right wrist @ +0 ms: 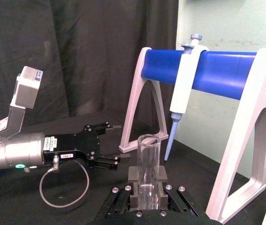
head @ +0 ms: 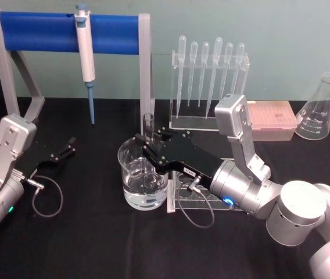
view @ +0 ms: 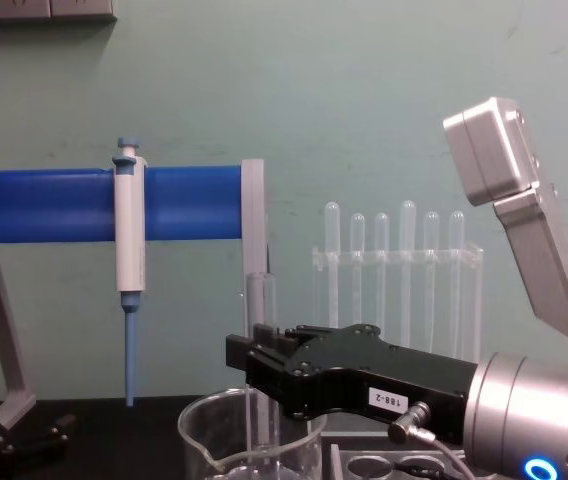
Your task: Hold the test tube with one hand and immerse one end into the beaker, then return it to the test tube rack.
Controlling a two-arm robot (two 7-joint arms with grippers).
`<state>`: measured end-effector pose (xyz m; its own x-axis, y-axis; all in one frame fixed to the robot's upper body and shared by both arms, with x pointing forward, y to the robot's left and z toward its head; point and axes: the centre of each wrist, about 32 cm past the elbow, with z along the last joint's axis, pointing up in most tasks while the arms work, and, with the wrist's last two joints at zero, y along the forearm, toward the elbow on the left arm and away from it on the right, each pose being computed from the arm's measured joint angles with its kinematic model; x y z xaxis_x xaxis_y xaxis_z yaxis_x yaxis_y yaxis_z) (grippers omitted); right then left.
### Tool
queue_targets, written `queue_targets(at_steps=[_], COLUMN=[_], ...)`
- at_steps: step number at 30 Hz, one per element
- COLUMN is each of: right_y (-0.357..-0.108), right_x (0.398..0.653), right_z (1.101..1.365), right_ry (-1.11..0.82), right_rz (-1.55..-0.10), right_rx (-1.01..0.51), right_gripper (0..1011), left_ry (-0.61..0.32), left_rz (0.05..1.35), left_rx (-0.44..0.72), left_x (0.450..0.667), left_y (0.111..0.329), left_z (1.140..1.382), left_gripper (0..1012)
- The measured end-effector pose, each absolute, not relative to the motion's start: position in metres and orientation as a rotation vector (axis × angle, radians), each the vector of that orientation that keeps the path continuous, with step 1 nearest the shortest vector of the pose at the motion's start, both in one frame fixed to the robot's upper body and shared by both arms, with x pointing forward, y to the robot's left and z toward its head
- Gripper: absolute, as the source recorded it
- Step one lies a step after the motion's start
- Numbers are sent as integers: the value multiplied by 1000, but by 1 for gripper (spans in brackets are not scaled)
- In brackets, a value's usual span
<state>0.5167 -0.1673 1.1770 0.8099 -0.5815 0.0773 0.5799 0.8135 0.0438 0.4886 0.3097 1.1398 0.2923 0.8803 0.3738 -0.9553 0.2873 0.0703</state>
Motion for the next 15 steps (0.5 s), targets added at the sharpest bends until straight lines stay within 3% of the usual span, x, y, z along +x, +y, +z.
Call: queue_targets(at_steps=[15], right_y=[-167], right_x=[517], right_z=[1177], right_ry=[-88], right_rz=[-621], right_rx=[18], right_gripper=[226], left_ry=[-285], left_rz=[1248], left_rx=[305], left_x=[489], left_y=[310], left_z=[1140], left_gripper=[1000])
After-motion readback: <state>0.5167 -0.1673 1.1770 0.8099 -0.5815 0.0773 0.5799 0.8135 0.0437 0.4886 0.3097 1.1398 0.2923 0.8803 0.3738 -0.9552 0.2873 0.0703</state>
